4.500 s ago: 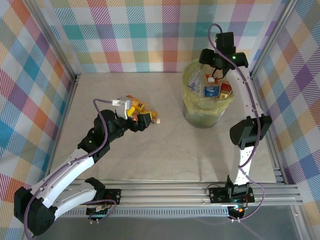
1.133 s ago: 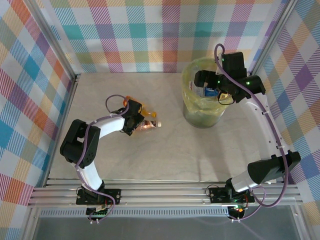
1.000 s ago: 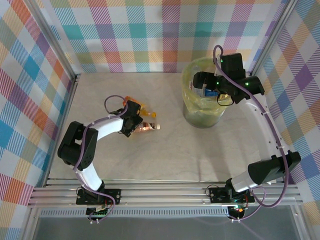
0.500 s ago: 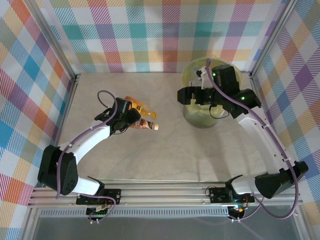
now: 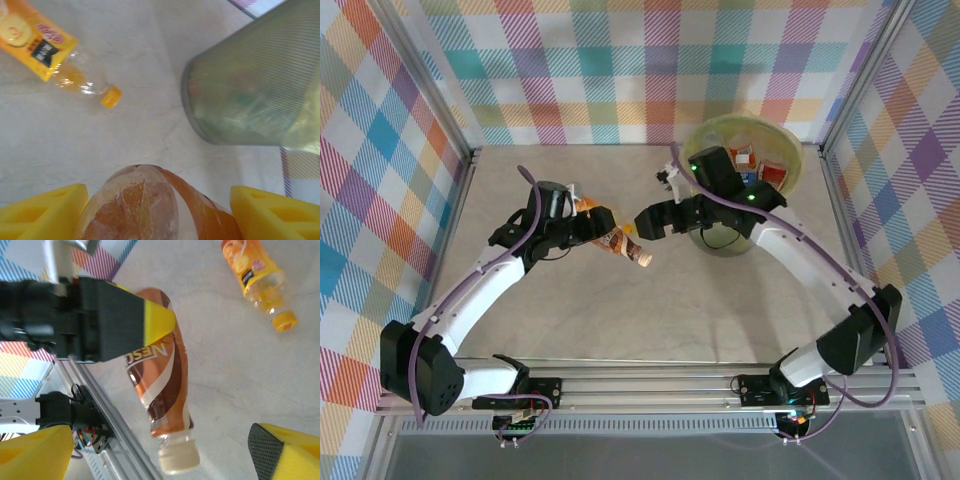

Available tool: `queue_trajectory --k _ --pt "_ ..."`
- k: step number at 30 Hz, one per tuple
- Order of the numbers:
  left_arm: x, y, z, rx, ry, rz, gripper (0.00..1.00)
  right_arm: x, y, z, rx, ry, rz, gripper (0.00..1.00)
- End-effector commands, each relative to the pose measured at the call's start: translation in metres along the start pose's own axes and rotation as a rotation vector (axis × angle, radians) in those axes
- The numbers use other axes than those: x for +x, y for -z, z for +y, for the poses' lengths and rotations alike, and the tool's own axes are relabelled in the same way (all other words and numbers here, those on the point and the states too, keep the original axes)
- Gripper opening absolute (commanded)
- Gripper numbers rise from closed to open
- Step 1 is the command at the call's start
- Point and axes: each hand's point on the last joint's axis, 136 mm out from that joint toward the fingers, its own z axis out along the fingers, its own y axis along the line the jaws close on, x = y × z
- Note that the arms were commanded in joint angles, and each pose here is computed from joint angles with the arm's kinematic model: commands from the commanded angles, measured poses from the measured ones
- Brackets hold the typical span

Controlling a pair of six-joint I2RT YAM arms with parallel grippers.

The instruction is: Put the plastic bottles in the bin

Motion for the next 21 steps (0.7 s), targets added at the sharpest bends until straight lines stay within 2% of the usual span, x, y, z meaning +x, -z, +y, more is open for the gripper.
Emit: queue_trajectory --k 1,8,15,17,21 --pt "-0.007 0.013 -0.023 0.100 -0.039 -0.002 0.39 0.008 -0.016 0.009 -0.037 0.045 0.045 0.90" --pt "-0.008 0.015 -0.038 0.165 -0.012 0.013 0.39 0.018 -0.049 0.017 -0.055 0.063 0.103 0.87" --pt "-0.013 0.023 -0.041 0.171 -0.005 -0.010 0.39 0.026 -0.069 0.024 -0.082 0.071 0.141 0.81" --pt "-0.013 0.023 -0.043 0.179 -0.003 -0.010 0.39 0.027 -0.071 0.026 -0.086 0.076 0.141 0.76" --pt "-0.015 0.023 -0.044 0.184 0.005 -0.015 0.39 0.027 -0.072 0.029 -0.092 0.077 0.136 0.58"
